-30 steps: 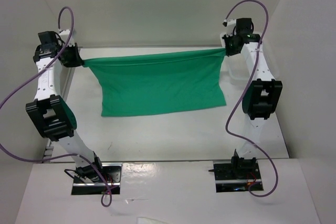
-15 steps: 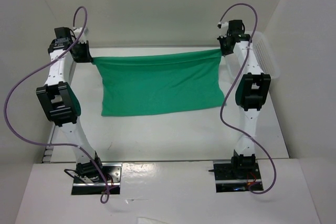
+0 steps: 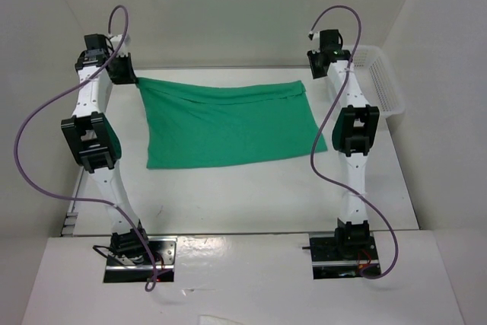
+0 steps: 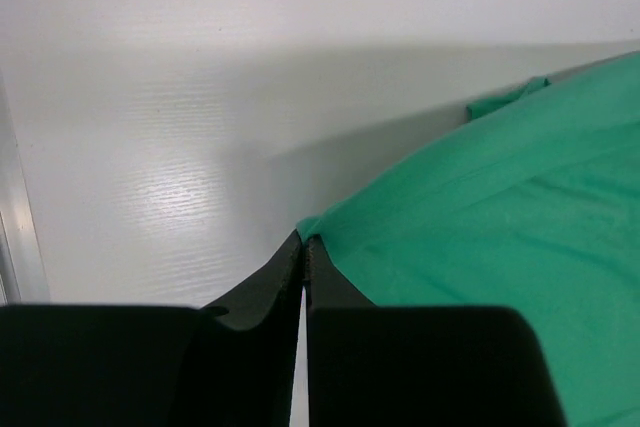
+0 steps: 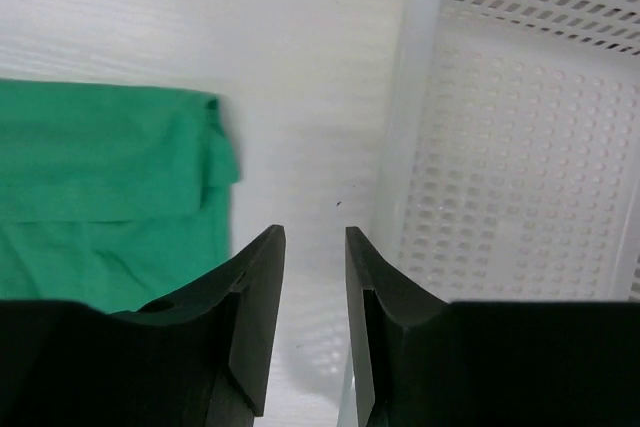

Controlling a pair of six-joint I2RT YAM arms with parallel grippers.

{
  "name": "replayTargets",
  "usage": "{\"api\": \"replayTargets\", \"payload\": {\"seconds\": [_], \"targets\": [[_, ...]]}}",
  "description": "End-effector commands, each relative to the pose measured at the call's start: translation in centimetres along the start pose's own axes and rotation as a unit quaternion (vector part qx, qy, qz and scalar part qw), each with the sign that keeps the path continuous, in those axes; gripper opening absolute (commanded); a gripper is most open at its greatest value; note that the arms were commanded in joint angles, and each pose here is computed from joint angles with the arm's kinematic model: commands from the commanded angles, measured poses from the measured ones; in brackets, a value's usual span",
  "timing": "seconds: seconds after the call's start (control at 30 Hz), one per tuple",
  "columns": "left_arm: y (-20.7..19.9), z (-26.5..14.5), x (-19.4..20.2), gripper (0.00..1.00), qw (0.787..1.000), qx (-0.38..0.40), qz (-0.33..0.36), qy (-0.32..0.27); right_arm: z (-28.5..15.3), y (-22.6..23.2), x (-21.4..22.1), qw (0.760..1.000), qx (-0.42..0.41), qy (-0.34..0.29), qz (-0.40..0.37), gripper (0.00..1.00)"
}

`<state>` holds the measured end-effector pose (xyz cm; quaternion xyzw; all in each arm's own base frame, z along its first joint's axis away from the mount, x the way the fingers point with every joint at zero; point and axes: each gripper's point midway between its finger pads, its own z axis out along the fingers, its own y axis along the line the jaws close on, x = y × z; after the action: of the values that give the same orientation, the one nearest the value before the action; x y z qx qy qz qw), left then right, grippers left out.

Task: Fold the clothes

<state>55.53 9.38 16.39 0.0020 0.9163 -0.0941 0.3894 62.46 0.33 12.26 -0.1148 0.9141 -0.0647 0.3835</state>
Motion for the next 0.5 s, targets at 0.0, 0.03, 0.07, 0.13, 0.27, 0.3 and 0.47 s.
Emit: {"api": "replayTargets", "payload": {"seconds": [0.0, 0.03, 0.07, 0.13, 0.27, 0.3, 0.47], "targets": [[1.6, -1.9, -3.4, 0.09, 0.999, -0.014, -0.014, -0.05, -1.6, -2.3, -4.9, 0.995, 0.059, -0.073, 0.029, 0.4], [1.4, -2.1, -3.9, 0.16, 0.998, -0.01, -0.018, -0.056, -1.6, -2.4, -4.8, 0.995, 0.064, -0.072, 0.029, 0.43], [2.2, -2.0, -3.7, 0.21, 0.998, -0.014, -0.023, -0.055, -2.1, -2.7, -5.1, 0.994, 0.07, -0.076, 0.03, 0.45], [2.3, -2.0, -3.9, 0.33, 0.998, -0.014, -0.023, -0.056, -2.9, -3.2, -6.1, 0.992, 0.079, -0.089, 0.038, 0.47], [2.7, -2.5, -4.1, 0.78, 0.998, -0.019, -0.019, -0.06, -4.7, -3.7, -7.0, 0.991, 0.086, -0.099, 0.04, 0.54], [2.8, -2.6, -3.9, 0.82, 0.998, -0.023, -0.021, -0.056, -5.3, -3.5, -7.2, 0.991, 0.078, -0.101, 0.039, 0.57], [3.4, -4.7, -2.4, 0.89, 0.999, -0.025, -0.021, -0.035, -9.0, -1.9, -7.3, 0.995, 0.023, -0.096, 0.021, 0.69]]}}
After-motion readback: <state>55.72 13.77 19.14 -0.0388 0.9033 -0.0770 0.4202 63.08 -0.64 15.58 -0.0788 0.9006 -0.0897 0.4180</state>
